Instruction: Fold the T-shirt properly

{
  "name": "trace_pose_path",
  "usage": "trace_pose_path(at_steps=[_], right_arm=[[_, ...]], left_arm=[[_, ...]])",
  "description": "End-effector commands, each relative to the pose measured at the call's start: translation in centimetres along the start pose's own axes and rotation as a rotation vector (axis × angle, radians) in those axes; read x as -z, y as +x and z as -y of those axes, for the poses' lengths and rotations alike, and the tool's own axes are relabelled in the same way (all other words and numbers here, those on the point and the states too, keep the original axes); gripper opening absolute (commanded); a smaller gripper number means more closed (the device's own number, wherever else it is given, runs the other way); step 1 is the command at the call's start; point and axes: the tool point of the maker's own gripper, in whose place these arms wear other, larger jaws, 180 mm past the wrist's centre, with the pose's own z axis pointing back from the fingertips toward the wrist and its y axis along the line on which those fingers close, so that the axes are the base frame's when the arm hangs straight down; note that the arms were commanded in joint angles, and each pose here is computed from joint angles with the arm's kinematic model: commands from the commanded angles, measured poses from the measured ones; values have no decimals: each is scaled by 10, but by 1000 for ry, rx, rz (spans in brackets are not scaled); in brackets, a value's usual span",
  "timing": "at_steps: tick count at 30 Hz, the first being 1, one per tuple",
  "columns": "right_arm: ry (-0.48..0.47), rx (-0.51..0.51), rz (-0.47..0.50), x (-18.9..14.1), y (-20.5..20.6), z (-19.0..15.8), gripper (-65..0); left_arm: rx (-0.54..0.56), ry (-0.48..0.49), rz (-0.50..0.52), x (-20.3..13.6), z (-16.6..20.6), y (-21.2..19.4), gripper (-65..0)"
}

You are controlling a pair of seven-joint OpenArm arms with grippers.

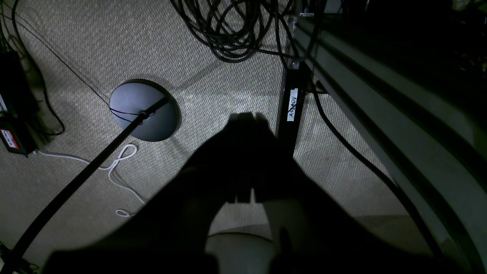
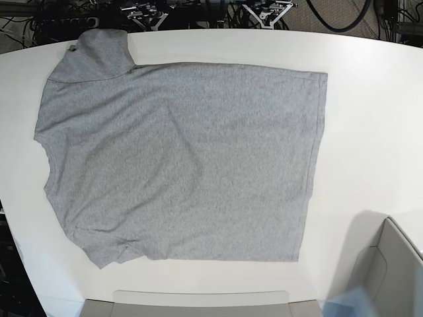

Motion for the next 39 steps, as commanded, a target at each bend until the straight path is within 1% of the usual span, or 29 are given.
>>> trace_pose_path(at_steps=[1,10,12,16,17,19,21,24,27,29,32,35,37,39], right_arm=[[4,4,8,0,2,1,-646],[4,-3,12,0,5,1,-647],[-7,7,12,-1,3,8,-647],[-16,18,4,-1,-7,13,-647],[-15,43,20,-1,-7,13,-647],[-24,91,71,-2,-13,18,-648],[-52,117,139,-6,-21,35,-648],[-72,117,254,-14,-36,42,-648],[-100,101,379,-29,-51,55,-647],[-111,92,467,-42,-60,58,-647],[-124,85,606,-64,-68,58,-646],[-143,65,706,-85,-76,66,-645],[-147,57,747,-95,-82,67,-645],[-151,57,740,-97,-88,69,-645]], left_arm=[[2,1,6,0,2,2,-648],[-1,1,6,0,2,2,-647],[-1,1,6,0,2,2,-647],[-5,3,41,0,1,5,-647],[-5,3,71,-1,1,9,-647],[-2,6,141,-3,0,4,-647],[1,8,225,-9,-2,-3,-647],[7,8,348,-21,-3,-14,-647],[12,5,466,-36,-4,-24,-646],[23,0,562,-51,-4,-28,-646],[38,2,740,-80,-10,-30,-646],[48,4,904,-106,-15,-23,-646],[49,2,1004,-121,-14,-13,-646],[50,6,995,-121,-16,-17,-646]])
